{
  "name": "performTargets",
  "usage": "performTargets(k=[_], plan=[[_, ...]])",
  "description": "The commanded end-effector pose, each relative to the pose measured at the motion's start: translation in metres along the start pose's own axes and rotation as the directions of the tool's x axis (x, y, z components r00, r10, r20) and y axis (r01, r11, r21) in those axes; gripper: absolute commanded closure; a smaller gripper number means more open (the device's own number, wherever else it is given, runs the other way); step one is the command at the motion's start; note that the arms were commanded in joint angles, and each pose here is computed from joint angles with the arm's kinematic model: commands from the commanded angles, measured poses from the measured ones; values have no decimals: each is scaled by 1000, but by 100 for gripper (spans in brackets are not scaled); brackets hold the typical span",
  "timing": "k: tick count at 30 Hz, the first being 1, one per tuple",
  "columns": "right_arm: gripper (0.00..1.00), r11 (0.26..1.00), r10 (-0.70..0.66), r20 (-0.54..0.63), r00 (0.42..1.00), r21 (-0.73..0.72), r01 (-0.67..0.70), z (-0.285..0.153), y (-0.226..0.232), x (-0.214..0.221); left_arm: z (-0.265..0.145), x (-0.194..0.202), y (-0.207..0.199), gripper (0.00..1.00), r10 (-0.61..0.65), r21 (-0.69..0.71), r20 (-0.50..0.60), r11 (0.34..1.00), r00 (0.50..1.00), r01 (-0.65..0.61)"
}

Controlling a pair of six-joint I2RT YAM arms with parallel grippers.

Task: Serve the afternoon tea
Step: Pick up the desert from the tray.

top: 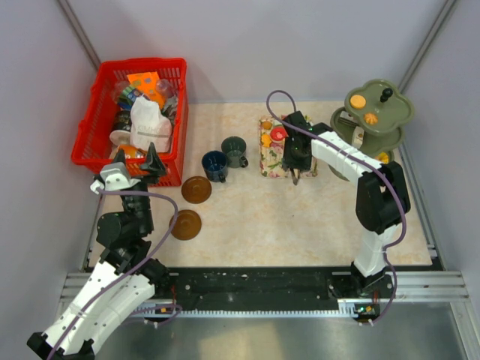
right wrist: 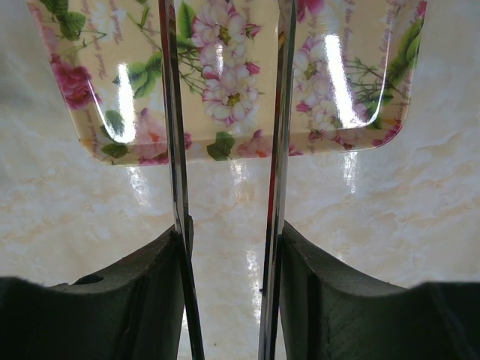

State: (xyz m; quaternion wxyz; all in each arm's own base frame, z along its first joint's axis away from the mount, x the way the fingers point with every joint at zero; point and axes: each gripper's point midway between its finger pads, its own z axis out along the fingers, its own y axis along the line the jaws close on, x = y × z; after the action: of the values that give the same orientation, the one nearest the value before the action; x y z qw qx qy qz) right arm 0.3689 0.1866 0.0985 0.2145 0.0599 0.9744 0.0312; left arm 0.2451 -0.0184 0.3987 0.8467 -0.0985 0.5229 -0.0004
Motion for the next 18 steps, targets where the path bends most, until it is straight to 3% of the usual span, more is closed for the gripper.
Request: performTargets(k=[1,18], plan=[[55,998,68,54,996,14,-68,-2,-7,-18,-1,-13,3,20,-23,-6,44,1000,999,23],[55,990,97,85,992,92,-105,-33,-49,-12,-1,-12,2,20,-22,-3,40,1000,999,22]])
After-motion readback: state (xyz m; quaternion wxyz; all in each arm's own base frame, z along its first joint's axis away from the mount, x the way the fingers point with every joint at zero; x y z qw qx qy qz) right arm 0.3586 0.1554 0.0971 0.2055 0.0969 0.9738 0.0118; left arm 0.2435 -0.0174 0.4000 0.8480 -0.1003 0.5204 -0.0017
